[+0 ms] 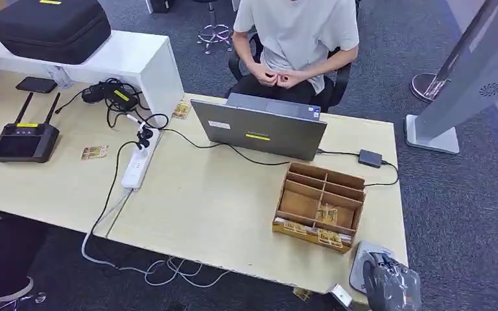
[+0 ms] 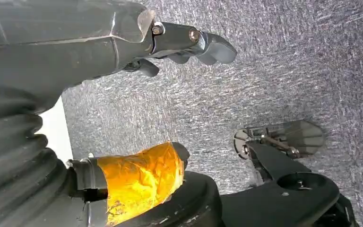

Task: Pass the card to the sensor for recognition and then transmit it.

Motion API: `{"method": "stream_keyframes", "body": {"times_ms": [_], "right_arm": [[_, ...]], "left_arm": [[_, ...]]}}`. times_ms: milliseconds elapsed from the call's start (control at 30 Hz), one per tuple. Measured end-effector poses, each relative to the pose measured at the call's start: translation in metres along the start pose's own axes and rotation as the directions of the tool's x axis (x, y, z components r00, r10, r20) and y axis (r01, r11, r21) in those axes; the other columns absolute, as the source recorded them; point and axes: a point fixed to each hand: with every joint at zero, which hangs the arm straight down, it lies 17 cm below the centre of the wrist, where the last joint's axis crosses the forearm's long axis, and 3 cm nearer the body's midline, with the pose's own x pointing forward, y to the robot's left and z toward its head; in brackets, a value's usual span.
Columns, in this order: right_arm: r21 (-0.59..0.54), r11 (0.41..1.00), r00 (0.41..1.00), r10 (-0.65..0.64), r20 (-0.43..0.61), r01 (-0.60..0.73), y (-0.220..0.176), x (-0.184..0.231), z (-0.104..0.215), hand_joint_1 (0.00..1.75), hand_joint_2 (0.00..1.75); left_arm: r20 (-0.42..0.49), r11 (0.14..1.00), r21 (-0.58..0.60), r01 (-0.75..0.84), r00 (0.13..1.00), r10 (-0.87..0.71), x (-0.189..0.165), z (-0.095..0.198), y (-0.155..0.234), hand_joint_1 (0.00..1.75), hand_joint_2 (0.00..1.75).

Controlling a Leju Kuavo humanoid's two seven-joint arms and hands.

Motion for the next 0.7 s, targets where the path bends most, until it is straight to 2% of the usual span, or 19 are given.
{"method": "stream_keyframes", "body": {"times_ms": [300,400,533,700], "right_arm": [[-0.003,1.0,1.0,-0.012,0.0,0.012,0.003,0.002,-0.005,1.75,1.75],[-0.036,0.999,1.0,-0.029,0.007,0.029,-0.007,0.005,-0.012,1.75,1.75],[-0.135,0.989,0.997,-0.06,-0.039,0.054,-0.038,0.002,-0.04,1.75,1.75],[-0.261,0.964,0.998,-0.058,-0.018,0.052,-0.087,0.01,-0.086,1.75,1.75]], "left_arm": [[-0.003,1.0,0.001,0.003,1.0,-0.003,-0.001,0.0,0.001,0.0,1.75],[-0.012,1.0,0.002,0.011,1.0,-0.011,-0.003,0.0,0.003,0.0,1.75],[-0.014,1.0,-0.005,0.03,0.999,-0.031,-0.004,0.0,0.004,0.0,1.75],[-0.014,0.998,-0.014,0.053,0.998,-0.053,-0.005,0.0,0.004,0.0,1.75]]}}
